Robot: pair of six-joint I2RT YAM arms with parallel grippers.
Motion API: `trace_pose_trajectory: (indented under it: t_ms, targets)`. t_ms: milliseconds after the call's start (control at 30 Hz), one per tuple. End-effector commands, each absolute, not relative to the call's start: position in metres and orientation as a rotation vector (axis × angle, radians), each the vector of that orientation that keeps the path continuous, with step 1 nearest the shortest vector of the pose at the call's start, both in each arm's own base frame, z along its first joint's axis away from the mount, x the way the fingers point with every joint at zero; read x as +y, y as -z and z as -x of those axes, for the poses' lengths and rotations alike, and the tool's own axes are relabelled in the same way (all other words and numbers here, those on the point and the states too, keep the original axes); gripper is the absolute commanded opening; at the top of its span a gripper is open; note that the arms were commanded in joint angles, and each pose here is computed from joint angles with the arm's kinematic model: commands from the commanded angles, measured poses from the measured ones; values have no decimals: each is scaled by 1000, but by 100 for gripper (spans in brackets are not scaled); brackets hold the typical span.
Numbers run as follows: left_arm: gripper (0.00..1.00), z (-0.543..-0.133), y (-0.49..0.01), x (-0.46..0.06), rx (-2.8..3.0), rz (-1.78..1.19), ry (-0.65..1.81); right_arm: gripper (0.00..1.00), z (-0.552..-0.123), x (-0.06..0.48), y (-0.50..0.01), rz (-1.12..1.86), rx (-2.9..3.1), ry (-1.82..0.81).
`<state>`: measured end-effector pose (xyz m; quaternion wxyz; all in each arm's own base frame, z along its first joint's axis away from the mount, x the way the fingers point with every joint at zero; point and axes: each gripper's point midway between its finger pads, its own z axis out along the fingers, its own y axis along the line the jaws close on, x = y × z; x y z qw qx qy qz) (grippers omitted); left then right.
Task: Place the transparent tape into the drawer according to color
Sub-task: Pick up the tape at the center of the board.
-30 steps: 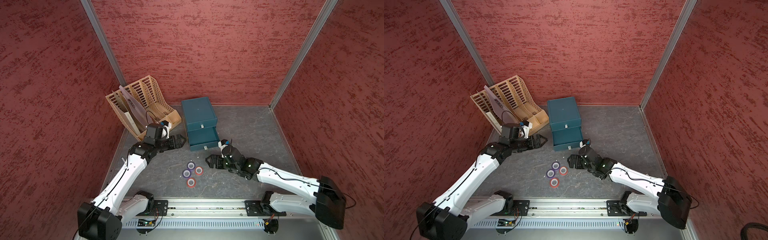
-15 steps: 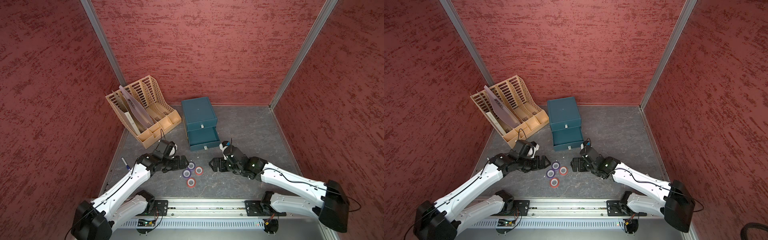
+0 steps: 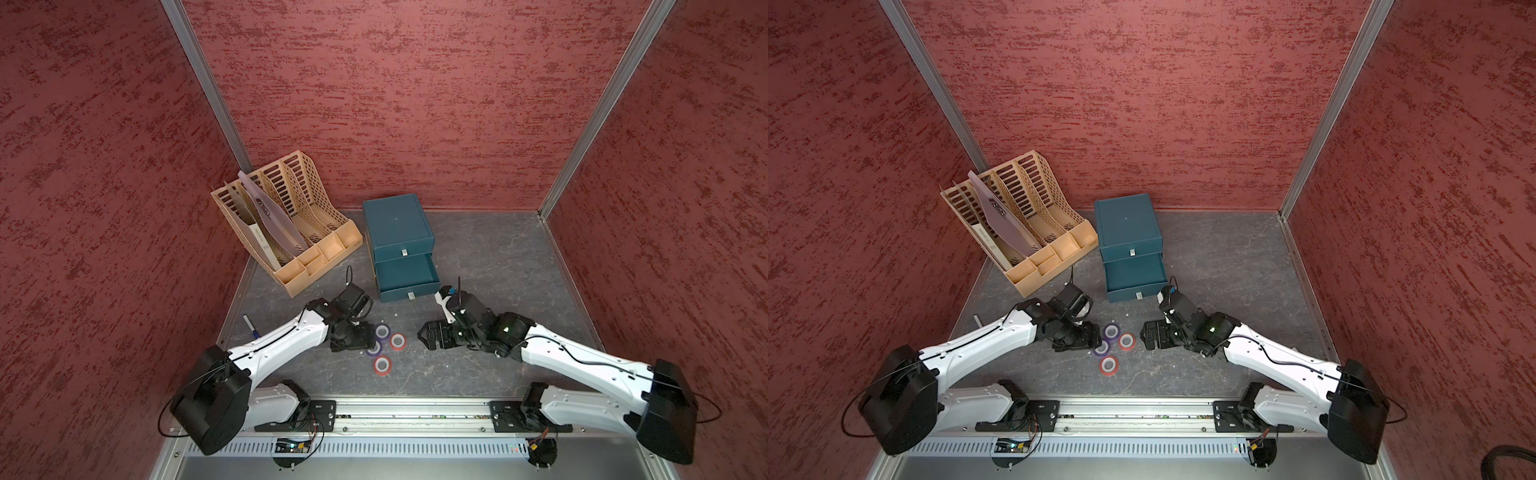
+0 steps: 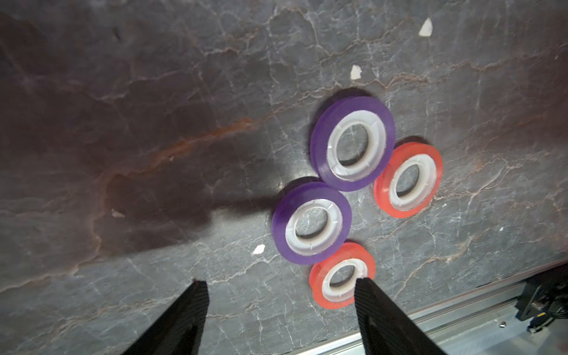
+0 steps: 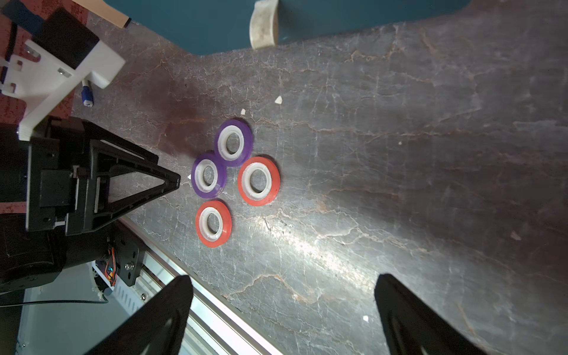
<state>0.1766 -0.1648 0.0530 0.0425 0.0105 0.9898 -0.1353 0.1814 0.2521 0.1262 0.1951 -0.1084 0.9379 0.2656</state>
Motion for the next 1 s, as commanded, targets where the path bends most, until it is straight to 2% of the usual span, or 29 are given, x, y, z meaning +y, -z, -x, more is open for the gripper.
trace_pose_trajectory:
  t_ms: [0,967]
  targets:
    - [74,-182,-52,-167,3030,-86,361,99,-183,249,-135,321,2612,-759]
    - [52,-185,-14,-173,3087,-138,185,98,-189,237,-133,249,2612,-778]
